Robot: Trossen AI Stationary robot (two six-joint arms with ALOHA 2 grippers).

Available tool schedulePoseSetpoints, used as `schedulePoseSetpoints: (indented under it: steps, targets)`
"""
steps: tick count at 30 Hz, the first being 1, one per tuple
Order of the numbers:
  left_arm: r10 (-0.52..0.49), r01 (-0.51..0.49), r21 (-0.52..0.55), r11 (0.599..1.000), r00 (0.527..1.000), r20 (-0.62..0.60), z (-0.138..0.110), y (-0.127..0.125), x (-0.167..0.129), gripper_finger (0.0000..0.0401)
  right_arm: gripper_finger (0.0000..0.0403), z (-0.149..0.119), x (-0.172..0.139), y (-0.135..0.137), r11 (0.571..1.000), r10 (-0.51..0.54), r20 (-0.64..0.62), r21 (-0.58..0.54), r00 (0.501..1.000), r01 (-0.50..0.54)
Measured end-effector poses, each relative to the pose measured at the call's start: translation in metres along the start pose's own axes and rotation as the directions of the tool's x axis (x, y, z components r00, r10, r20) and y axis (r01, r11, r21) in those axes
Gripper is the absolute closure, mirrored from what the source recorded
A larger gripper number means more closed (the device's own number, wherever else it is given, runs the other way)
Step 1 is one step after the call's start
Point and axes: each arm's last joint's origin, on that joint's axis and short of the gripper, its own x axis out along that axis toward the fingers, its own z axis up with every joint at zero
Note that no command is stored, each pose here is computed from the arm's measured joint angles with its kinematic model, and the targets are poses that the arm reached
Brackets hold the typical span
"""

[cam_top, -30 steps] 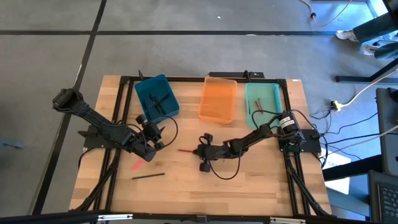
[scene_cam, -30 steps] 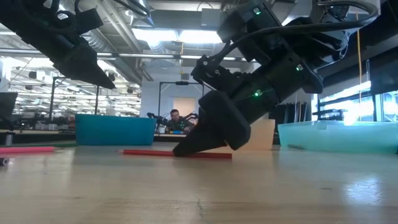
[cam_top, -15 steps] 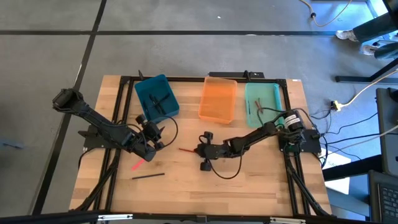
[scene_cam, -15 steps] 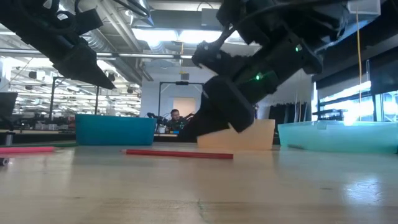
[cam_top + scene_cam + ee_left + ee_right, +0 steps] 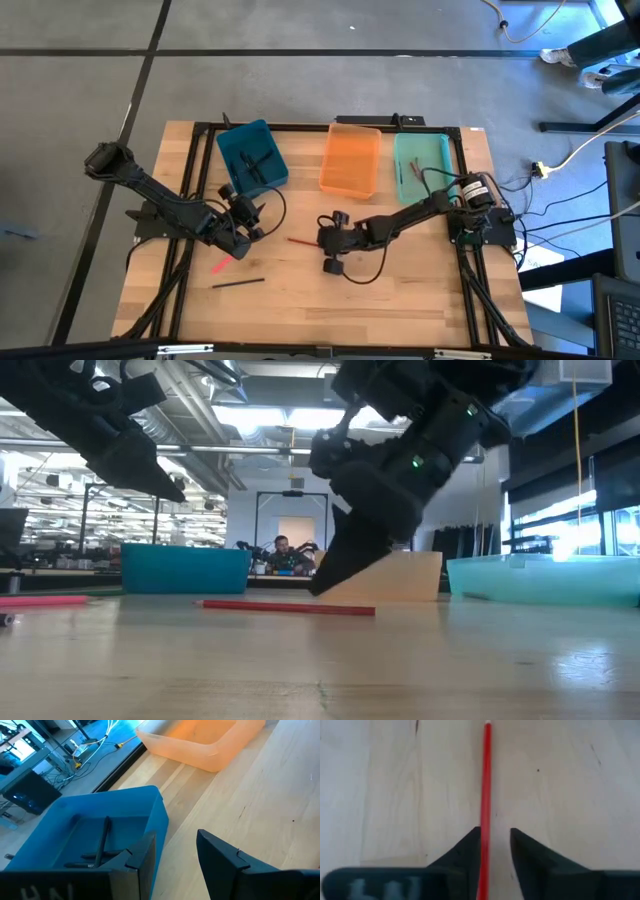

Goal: Sort crayons/erasers/pens/pencils in bins
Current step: Put the red pencil into the orange bin

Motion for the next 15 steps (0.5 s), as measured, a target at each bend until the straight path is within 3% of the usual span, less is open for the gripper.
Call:
schedulePoseSetpoints:
  steps: [7, 15]
  targets:
    - [0.0, 0.0, -0.001, 1.0, 1.0, 0.001, 0.0, 0.0, 0.0, 0.0266, 0.0266, 0.013, -0.003, -0.004, 0.996, 0.075, -0.066, -0.049, 0.995, -0.078]
    - [0.0, 0.0, -0.001, 1.0, 1.0, 0.001, 0.0, 0.0, 0.0, 0.0266, 0.0277, 0.025, -0.006, -0.026, 0.99, 0.136, -0.222, 0.009, 0.965, -0.138]
